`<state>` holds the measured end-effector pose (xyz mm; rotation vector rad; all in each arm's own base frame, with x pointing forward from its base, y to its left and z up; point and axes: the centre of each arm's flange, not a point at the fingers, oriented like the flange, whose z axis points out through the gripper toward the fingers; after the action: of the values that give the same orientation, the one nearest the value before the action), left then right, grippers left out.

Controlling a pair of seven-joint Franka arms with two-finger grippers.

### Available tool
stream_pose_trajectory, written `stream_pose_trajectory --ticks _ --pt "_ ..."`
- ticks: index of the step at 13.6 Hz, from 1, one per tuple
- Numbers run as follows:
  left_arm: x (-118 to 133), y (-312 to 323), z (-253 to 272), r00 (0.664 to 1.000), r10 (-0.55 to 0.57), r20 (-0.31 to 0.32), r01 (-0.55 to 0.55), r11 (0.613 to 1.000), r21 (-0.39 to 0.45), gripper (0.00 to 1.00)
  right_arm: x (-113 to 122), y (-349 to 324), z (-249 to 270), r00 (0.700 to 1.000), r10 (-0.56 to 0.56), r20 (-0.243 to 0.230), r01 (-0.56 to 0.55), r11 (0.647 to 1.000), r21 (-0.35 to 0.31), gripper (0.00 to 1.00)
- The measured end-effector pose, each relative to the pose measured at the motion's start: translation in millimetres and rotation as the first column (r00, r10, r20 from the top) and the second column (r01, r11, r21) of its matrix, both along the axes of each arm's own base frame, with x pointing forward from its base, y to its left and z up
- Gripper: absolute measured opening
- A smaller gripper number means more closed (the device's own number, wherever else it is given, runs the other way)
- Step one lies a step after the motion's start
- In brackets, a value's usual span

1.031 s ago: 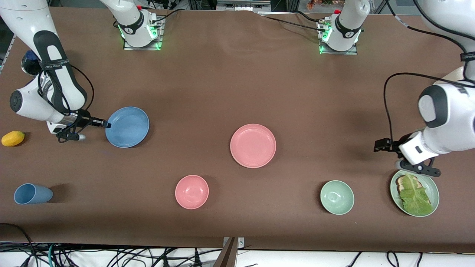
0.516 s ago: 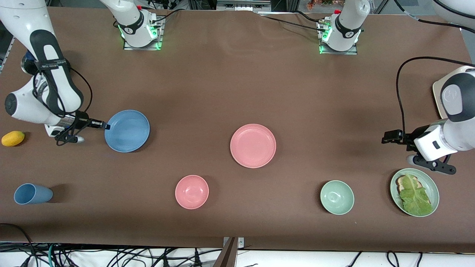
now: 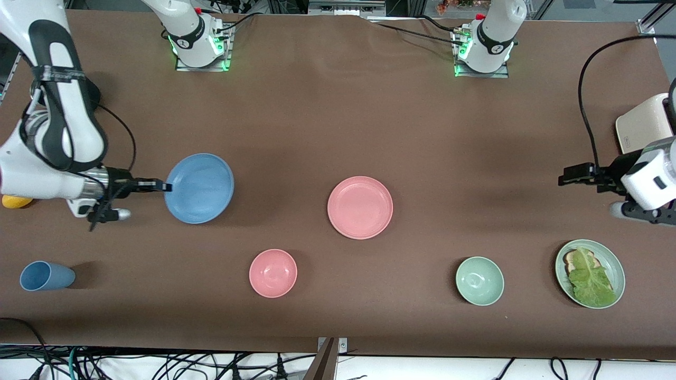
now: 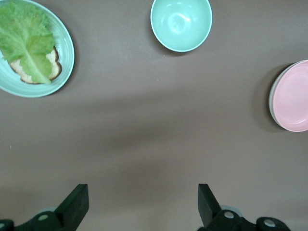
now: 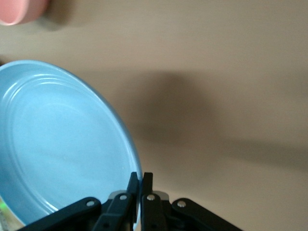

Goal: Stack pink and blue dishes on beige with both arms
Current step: 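Slide the blue plate with the right gripper onto the pink plate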

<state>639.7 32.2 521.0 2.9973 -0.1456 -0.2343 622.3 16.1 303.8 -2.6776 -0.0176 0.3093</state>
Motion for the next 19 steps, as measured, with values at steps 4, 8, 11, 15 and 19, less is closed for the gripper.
stream_pose_trajectory --ticks 4,8,11,15,19 --pt "-23.8 0.1 39.5 0.995 0.096 -0.016 -0.096 0.995 -0.001 1.0 6.6 131.7 26.0 0.999 -0.04 -0.028 0.039 0.998 -0.045 0.04" --pt "-49.1 -5.2 85.9 0.995 0.101 0.027 -0.1 0.994 -0.032 1.0 -6.5 255.3 0.7 0.988 -0.153 0.005 0.153 0.983 -0.104 0.04" --pt "-70.1 1.0 100.6 0.994 0.107 0.035 -0.106 0.993 -0.051 1.0 -16.3 335.7 -29.1 0.972 -0.231 0.04 0.234 0.966 -0.115 0.04" --pt "-92.3 3.2 101.1 0.994 0.107 -0.006 -0.107 0.993 -0.058 1.0 -23.1 389.2 -56.3 0.97 -0.228 0.085 0.238 0.964 -0.121 0.04" --pt "-103.5 -1.5 87.5 0.991 0.085 -0.099 -0.09 0.995 -0.041 1.0 -24.4 403.0 -65.4 0.969 -0.203 0.143 0.221 0.968 -0.122 0.04"
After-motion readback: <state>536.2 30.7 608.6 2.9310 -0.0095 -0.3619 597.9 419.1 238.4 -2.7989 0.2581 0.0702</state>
